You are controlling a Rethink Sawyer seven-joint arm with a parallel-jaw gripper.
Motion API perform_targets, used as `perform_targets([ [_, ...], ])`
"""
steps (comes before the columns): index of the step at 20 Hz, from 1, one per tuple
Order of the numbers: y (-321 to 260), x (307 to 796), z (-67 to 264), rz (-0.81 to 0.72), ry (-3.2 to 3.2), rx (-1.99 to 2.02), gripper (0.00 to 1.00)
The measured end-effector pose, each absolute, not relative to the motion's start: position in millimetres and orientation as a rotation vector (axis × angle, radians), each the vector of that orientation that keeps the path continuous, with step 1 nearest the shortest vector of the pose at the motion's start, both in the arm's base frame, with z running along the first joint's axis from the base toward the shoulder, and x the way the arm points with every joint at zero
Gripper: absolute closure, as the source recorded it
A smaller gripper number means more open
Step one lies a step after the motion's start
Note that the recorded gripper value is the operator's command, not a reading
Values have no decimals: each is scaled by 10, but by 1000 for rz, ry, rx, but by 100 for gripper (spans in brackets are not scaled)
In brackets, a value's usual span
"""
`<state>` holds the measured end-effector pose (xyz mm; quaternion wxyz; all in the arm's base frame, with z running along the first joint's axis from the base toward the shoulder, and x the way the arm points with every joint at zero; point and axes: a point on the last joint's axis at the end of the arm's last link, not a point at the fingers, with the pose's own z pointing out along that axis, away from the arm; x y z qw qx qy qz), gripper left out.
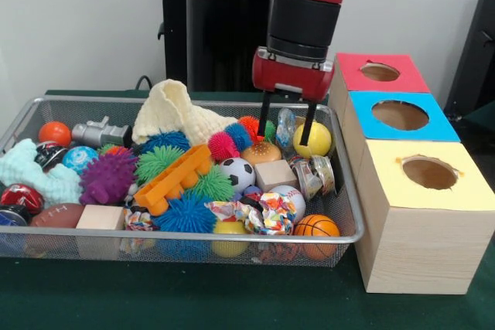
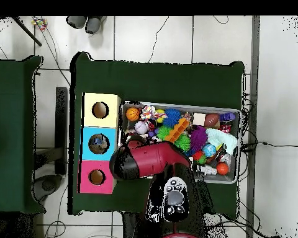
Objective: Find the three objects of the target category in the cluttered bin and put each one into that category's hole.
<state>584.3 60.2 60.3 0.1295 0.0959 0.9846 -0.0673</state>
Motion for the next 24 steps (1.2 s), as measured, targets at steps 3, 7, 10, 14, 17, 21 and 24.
perform_targets([
  [3,756,5760,566,-193,2855,230,0],
  [7,955,5609,497,-189,2856,168,0],
  [10,1010,5540,474,-181,2858,153,0],
  [14,1000,5467,450,-167,2854,155,0],
  [17,930,5384,429,-157,2855,174,0],
  [21,833,5299,411,-154,2861,195,0],
  [24,760,5208,390,-159,2870,197,0],
])
